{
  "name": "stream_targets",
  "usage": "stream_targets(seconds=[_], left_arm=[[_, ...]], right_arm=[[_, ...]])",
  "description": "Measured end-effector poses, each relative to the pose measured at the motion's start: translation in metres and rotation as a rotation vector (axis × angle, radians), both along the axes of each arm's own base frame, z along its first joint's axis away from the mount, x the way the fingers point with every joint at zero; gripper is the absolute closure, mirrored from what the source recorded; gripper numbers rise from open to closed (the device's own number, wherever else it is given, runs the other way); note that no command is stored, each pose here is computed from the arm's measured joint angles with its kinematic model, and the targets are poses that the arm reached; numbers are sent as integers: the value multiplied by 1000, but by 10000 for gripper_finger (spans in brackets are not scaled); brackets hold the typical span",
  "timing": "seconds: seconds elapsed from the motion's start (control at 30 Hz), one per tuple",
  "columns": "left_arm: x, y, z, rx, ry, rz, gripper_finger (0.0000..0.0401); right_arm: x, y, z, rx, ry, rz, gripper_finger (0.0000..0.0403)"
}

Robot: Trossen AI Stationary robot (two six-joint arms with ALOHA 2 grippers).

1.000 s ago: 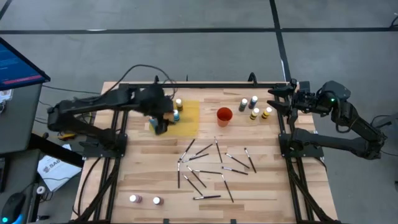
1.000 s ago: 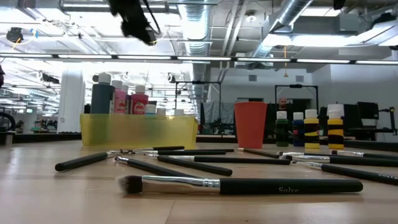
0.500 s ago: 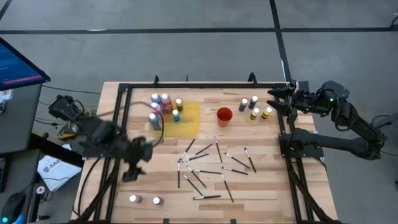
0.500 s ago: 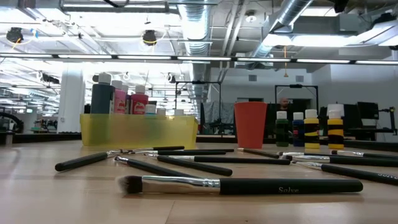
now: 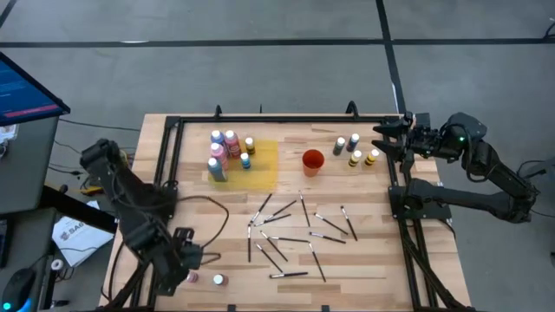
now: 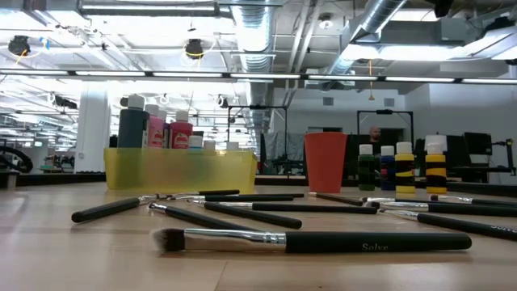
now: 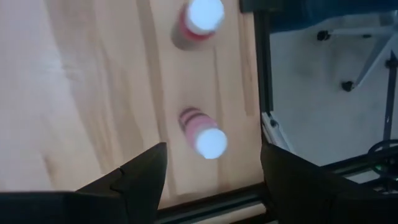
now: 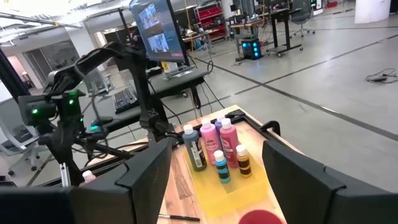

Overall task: Pick & Place Paint Supplies
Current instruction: Put the pink paint bottle into the yellow bin

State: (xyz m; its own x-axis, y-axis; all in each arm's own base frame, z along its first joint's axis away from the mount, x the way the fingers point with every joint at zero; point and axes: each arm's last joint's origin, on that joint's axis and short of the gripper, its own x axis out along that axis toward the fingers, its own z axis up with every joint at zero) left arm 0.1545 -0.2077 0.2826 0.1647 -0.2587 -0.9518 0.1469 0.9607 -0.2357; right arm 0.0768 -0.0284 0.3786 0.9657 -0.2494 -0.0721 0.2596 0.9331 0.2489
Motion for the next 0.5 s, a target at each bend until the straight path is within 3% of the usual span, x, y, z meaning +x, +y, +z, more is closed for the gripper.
stream_targets(seconds=[0.5], left_arm=[[4,-28,-32,67,16,-17,148]], right_arm=[[0,0,0,19,-5,-1,155]])
